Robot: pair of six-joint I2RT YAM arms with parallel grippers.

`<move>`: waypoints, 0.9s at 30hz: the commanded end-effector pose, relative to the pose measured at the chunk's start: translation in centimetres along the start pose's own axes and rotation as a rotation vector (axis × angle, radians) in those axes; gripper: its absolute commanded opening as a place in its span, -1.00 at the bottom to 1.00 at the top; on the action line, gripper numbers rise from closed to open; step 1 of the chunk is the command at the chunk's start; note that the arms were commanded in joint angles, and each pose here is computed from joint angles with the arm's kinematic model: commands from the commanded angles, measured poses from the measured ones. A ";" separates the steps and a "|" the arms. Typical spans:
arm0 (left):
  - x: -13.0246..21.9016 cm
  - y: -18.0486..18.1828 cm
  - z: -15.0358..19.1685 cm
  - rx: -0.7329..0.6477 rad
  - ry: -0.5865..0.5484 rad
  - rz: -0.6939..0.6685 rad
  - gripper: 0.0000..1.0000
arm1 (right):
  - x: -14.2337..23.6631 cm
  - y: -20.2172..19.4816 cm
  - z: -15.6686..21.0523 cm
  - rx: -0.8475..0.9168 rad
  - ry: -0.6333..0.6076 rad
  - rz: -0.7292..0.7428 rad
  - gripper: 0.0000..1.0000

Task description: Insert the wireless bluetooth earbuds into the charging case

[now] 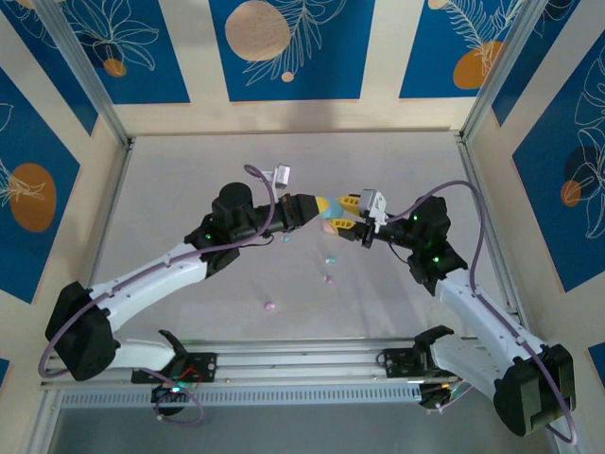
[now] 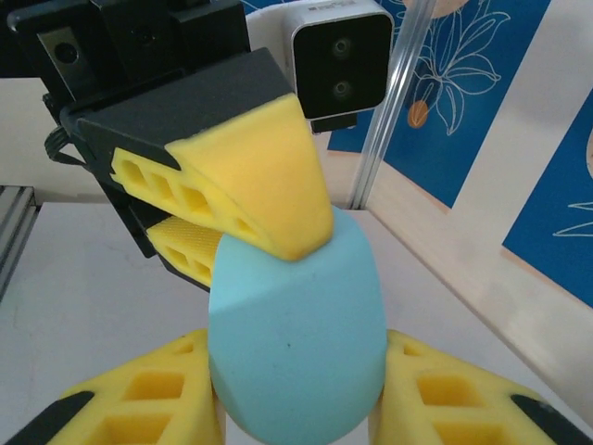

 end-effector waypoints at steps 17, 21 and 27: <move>4.1 -3.4 2.6 -1.046 0.045 0.165 0.14 | 1.6 2.4 -4.7 -0.323 0.067 -0.456 -0.41; 3.7 -4.0 2.5 -1.051 0.020 0.217 0.14 | 1.4 2.5 -4.7 -0.320 0.071 -0.461 -0.41; 3.0 -4.2 2.3 -1.021 0.030 0.240 0.15 | 1.0 2.6 -4.3 -0.302 0.078 -0.455 -0.40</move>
Point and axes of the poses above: each hand's point on the last joint's axis, 136 mm out from that joint toward the fingers, its own x axis back along the fingers, its own y axis along the line the jaws close on, z = x × y, the point moved 4 cm from there along x, back along the fingers, and after that the axes turned 4 degrees about -x, right-handed, at the moved point
